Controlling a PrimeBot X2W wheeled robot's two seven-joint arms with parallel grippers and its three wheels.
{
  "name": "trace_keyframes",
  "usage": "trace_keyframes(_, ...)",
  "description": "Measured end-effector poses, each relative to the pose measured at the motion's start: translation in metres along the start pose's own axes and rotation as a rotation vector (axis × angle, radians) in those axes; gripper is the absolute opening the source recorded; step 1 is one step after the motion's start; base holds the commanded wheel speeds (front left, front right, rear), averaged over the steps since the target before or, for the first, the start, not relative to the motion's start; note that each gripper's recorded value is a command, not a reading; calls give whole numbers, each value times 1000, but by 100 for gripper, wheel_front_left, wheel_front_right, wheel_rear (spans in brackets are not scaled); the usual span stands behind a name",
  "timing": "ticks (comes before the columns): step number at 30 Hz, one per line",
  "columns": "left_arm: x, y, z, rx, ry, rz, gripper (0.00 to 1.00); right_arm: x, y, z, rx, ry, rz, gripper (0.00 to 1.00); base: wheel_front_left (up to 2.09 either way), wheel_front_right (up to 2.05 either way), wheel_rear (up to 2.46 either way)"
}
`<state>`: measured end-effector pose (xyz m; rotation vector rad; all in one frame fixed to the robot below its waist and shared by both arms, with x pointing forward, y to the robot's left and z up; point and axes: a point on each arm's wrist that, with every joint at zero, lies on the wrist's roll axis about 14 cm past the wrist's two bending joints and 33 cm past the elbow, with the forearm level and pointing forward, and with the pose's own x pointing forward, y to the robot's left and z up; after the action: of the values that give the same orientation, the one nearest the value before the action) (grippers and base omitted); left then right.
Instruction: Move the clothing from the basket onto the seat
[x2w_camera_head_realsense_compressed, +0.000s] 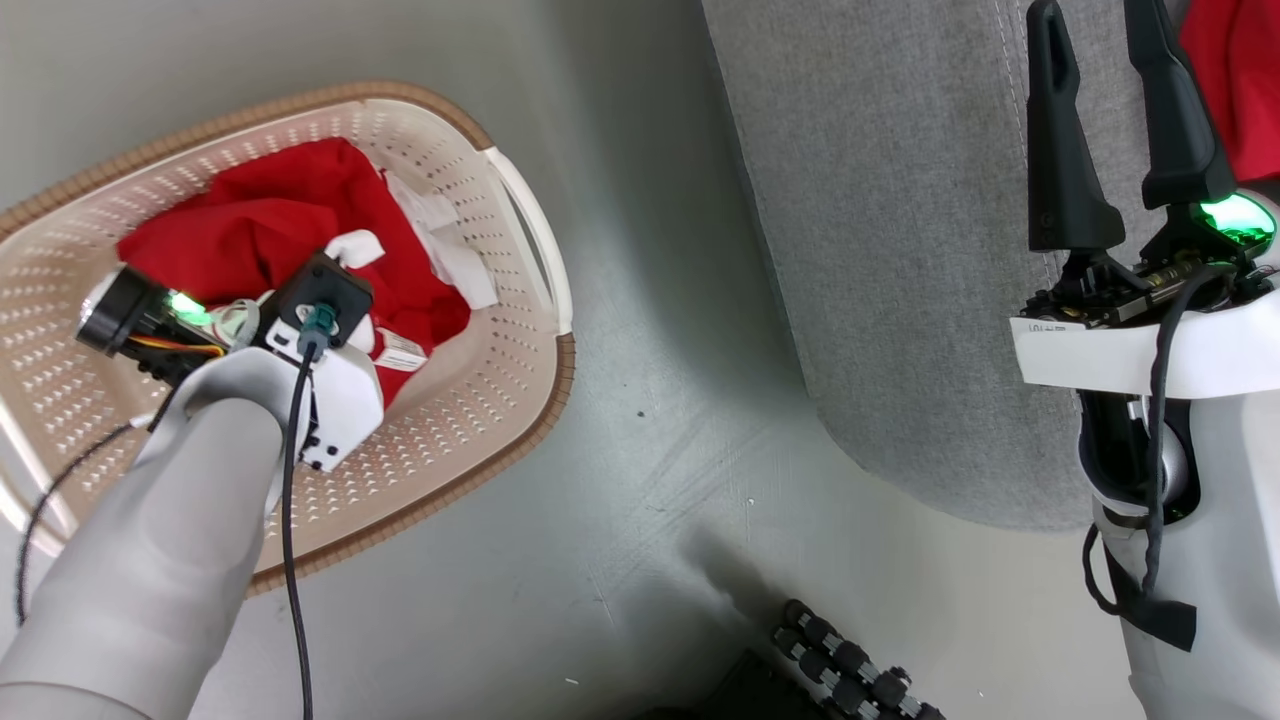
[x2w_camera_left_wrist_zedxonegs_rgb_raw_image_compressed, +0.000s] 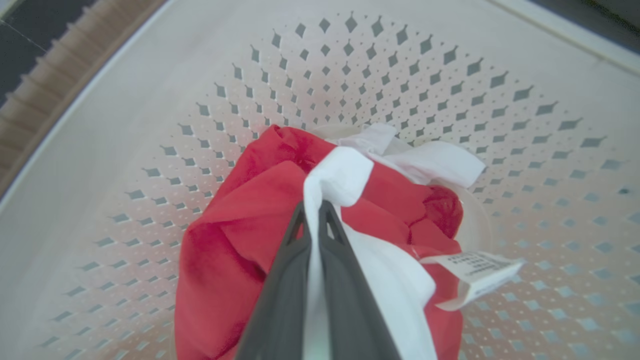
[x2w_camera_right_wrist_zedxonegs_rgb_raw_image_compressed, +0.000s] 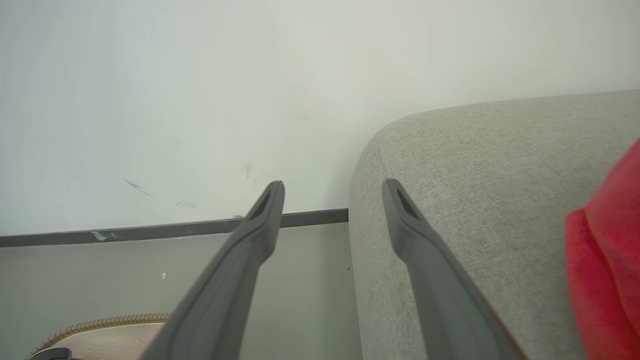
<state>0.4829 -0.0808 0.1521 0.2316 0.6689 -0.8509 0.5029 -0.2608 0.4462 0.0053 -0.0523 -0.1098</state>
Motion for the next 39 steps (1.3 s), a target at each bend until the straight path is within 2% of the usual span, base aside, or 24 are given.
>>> trace_keyframes(12,-34,18,37,-83,-158,90,0,2,2,19,-11,-48,3,100,0,0,0)
trace_keyframes(19,-60,41,85,-134,-321,184,0,3,10,31,-12,-73,23,100,0,0,0)
trace_keyframes(31,-127,74,167,-133,-570,307,0,3,30,62,-17,-142,72,100,0,0,0)
trace_keyframes(39,-180,92,196,-101,-661,396,0,-8,42,73,-28,-149,102,100,0,0,0)
